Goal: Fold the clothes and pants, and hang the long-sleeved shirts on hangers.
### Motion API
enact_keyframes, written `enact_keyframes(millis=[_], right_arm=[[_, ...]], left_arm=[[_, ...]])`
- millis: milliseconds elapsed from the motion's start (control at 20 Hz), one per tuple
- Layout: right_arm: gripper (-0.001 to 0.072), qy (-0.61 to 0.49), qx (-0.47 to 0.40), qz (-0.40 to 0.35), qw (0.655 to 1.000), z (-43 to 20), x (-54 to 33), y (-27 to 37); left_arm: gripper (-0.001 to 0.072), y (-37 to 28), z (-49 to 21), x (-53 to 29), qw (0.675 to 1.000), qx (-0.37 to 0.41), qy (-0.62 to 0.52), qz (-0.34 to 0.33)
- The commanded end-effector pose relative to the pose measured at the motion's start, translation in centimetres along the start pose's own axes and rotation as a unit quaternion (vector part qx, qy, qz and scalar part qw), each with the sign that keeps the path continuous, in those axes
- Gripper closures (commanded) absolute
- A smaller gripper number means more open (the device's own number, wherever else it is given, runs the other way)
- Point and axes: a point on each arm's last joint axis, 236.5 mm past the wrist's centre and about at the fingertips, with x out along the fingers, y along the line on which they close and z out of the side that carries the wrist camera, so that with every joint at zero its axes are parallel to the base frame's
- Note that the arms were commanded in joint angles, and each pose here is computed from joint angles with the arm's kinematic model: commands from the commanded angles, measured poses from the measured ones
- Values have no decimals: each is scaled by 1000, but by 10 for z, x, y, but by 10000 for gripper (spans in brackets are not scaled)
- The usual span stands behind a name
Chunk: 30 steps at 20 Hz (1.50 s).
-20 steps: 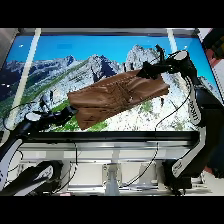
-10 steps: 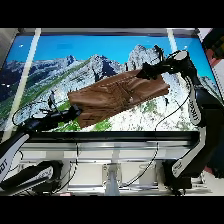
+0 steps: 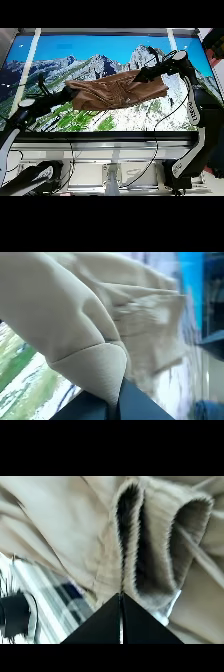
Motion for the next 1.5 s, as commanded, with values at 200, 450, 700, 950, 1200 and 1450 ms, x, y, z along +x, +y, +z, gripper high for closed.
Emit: enact_keyframes(millis=[200,450,700,950,1200,1450], right_arm=[[701,4,-51,-117,992,11,85,16],[704,-15,-91,-142,986,9,166,66],[704,22,-146,-110,983,-41,252,131],[704,-30,-168,-64,983,-47,293,190],[704,-56,-150,-73,984,-23,278,173],[704,-29,-78,-102,991,-2,225,103]], left_arm=[[680,-51,39,-71,995,59,31,80],[680,-99,65,-90,994,95,2,54],[679,-92,66,-86,993,101,7,62],[679,-77,61,-69,984,159,36,67],[679,-81,45,-53,981,172,64,58],[679,-92,30,-44,970,224,85,42]])
